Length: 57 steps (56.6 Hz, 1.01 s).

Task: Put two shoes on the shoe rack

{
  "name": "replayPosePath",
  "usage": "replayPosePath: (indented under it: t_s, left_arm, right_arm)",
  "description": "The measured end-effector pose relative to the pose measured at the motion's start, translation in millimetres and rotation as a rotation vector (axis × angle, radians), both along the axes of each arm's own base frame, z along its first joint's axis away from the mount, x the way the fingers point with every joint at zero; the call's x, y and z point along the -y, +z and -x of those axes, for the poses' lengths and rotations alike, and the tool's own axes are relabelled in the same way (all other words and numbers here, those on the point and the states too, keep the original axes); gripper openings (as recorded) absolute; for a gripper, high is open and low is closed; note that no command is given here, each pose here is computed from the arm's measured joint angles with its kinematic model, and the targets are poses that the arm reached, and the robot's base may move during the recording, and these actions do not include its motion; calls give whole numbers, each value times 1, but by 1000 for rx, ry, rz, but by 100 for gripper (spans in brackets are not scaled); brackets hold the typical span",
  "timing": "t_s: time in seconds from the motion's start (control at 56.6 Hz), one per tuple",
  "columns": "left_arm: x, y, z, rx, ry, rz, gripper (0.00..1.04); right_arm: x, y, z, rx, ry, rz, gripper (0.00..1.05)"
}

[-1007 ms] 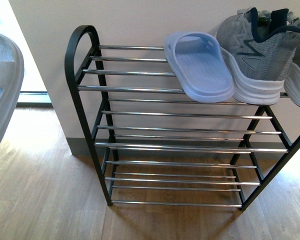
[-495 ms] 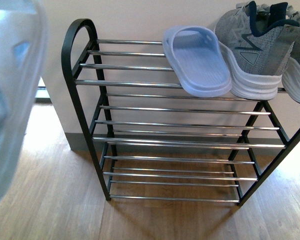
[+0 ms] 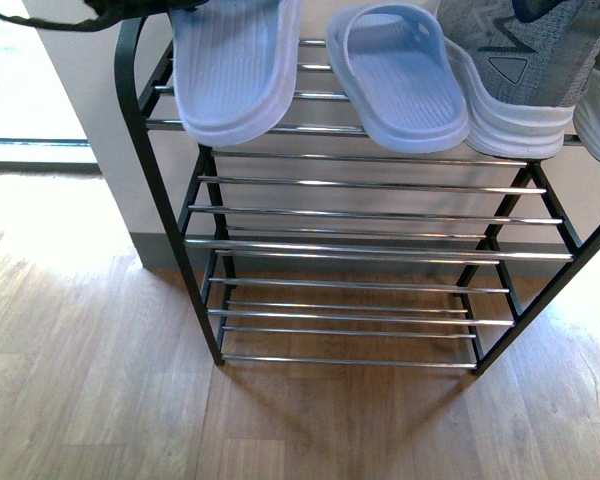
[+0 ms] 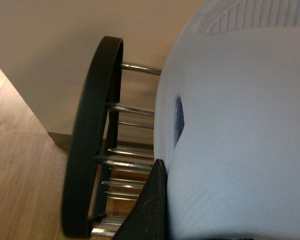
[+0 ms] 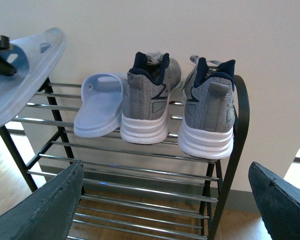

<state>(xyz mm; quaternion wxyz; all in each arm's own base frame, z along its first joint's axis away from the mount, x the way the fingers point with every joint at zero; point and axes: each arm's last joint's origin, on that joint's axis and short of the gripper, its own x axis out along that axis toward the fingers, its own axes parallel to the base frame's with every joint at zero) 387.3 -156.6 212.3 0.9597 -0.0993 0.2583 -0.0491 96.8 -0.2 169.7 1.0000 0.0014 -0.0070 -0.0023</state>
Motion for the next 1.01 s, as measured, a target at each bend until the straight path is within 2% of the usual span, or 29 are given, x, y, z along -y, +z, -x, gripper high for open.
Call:
replayPosePath:
  t_s: [0.212, 0.353, 0.689, 0.724, 1.007]
  left_arm:
    - [14, -5, -35, -48, -2, -28, 2]
    - [22, -20, -56, -99, -32, -103, 2]
    - [27, -35, -70, -156, -71, -212, 3]
    - [28, -35, -70, -157, -75, -218, 5]
    - [28, -26, -62, -89, -78, -254, 46]
  right_arm:
    - [0, 0, 0, 0, 0, 0, 96]
    - [0, 0, 0, 0, 0, 0, 96]
    - [0, 0, 0, 0, 0, 0, 96]
    - [0, 0, 0, 0, 0, 0, 96]
    - [0, 0, 0, 0, 0, 0, 96]
